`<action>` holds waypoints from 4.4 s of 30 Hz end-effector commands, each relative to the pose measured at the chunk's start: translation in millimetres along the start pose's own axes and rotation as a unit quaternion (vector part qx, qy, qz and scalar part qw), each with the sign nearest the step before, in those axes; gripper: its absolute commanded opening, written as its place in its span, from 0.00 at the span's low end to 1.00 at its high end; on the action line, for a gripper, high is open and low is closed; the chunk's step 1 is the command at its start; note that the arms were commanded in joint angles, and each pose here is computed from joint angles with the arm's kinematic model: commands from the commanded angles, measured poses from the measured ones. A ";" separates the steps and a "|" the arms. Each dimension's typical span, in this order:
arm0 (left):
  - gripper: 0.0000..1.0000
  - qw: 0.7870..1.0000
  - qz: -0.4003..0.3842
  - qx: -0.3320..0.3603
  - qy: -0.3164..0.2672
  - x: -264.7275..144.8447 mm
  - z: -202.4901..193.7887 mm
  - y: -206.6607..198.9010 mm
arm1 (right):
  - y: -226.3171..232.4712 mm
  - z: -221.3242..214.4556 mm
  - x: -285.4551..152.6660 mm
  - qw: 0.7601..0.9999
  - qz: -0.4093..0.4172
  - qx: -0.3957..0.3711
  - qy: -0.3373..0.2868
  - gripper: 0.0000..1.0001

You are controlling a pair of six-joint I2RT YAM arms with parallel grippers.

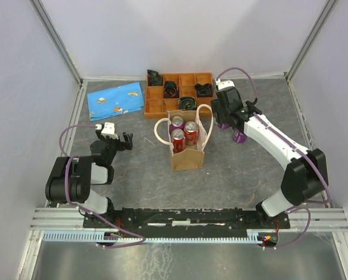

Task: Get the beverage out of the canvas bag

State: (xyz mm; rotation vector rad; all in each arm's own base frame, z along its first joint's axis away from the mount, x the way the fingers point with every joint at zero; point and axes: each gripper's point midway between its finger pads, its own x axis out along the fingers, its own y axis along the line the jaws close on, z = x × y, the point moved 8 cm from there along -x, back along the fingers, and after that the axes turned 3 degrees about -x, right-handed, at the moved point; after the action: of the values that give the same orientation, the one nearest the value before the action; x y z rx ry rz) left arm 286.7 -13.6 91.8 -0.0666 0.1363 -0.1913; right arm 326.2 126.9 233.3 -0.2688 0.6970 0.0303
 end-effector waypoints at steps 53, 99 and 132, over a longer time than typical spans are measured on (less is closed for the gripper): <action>0.99 0.999 -0.005 0.031 -0.027 1.0 9.6 1.8 | -23.5 48.1 -124.3 0.972 0.037 0.107 -0.205 0.91; 0.99 0.999 -0.005 0.031 -0.027 1.1 9.5 1.8 | 128.1 26.1 -2.0 0.989 0.140 -0.046 -0.023 0.71; 0.99 0.999 -0.005 0.031 -0.028 1.1 9.9 1.9 | 135.1 -11.3 30.2 0.989 0.138 -0.033 0.044 0.77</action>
State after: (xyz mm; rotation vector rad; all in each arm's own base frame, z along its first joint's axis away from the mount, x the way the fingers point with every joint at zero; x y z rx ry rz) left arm 286.7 -13.6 91.8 -0.0666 0.1363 -0.1913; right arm 323.4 255.3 182.4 -0.2456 0.8009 0.3287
